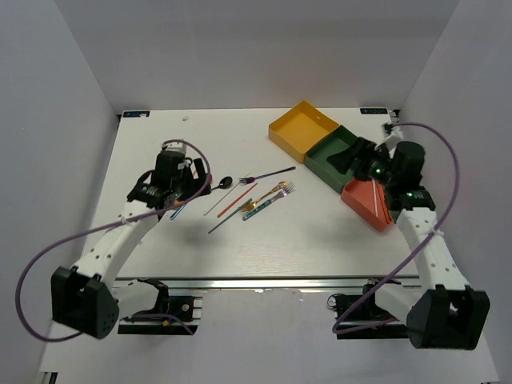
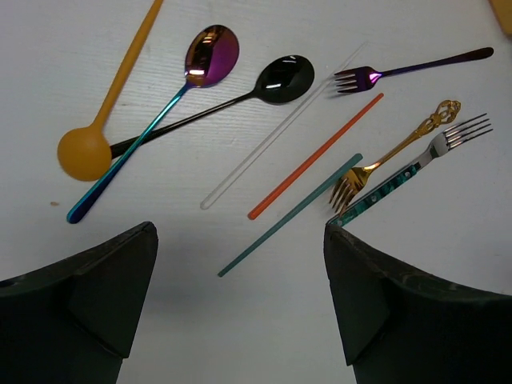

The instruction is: Sort the eating utensils into containers

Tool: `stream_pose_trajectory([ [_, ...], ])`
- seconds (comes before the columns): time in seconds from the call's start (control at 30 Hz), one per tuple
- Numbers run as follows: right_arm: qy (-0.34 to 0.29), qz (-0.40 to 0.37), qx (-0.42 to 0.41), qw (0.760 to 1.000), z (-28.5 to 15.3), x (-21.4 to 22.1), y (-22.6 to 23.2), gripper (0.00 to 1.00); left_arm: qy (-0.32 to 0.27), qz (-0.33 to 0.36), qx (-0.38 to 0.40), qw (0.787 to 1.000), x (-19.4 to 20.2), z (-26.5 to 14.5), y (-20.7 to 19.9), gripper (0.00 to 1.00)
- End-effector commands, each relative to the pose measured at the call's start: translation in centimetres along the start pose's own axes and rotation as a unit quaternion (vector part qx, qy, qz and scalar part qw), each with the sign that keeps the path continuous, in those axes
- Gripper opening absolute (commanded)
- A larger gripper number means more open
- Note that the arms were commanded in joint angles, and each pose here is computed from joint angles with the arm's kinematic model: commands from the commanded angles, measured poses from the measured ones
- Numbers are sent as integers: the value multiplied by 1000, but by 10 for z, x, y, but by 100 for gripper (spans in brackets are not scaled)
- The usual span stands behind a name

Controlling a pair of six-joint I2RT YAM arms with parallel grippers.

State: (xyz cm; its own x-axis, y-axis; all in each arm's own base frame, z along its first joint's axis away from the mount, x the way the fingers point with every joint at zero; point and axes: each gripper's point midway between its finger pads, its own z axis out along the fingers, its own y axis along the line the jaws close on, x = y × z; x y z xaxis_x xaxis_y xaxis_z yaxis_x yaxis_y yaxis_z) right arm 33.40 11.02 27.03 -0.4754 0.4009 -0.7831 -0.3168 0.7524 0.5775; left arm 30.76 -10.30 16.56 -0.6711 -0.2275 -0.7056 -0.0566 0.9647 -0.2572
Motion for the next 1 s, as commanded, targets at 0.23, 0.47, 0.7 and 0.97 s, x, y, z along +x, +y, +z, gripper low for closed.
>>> stream_pose_trajectory([
  [0.23, 94, -30, -4, 995, -8, 82, 8, 89, 117, 106, 29, 987, 7, 56, -37, 78],
  [0.47, 102, -49, -24, 993, -16, 96, 10, 89, 158, 193, 7, 968, 27, 90, -49, 65],
  [0.7, 114, -43, -51, 991, -15, 108, 14, 89, 166, 228, 6, 959, 33, 118, -59, 49],
  [0.97, 110, -49, -61, 991, -18, 108, 18, 89, 188, 253, -11, 949, 44, 139, -51, 41],
])
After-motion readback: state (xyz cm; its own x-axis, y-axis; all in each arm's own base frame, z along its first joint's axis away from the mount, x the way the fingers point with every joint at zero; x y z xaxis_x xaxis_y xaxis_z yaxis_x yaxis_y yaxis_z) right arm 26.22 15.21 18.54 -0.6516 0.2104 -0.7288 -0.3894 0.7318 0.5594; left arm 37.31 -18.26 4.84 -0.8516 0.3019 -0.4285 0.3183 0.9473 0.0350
